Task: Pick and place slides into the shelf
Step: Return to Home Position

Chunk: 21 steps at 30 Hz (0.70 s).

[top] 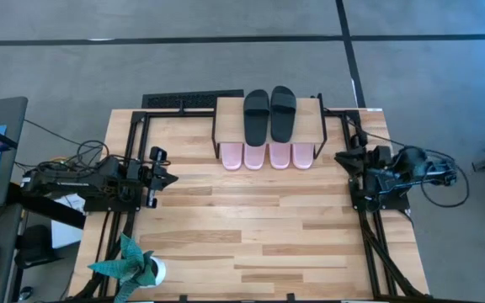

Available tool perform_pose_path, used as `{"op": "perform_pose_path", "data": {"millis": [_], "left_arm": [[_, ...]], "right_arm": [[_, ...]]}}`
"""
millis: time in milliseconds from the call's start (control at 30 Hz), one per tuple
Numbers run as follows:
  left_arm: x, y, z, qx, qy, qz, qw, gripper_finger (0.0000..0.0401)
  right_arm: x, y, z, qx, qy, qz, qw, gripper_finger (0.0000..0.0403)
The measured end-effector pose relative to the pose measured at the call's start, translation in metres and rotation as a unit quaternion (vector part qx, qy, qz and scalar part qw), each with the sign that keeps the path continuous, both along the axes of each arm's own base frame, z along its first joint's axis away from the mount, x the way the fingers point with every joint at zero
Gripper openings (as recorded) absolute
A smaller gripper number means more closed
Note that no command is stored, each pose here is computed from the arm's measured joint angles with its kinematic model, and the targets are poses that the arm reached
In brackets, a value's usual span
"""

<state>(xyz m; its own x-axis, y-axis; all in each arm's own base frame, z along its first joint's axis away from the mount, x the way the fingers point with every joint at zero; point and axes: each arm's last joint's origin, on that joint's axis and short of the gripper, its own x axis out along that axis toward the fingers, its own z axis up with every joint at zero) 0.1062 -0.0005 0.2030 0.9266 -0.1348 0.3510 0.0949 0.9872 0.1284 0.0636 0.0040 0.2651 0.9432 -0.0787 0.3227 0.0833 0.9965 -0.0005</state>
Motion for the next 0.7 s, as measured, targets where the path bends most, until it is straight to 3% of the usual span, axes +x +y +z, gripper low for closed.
{"op": "perform_pose_path", "data": {"millis": [367, 700], "left_arm": [[-0.001, 0.0, 0.002, -0.001, -0.014, 0.0, 1.0, 0.0], [-0.001, 0.0, 0.003, -0.003, -0.016, -0.001, 1.0, 0.0]], "right_arm": [[0.016, 0.002, -0.041, 0.005, -0.107, -0.002, 0.994, 0.0048], [0.019, 0.0, -0.049, 0.009, -0.103, 0.011, 0.995, 0.0048]]}}
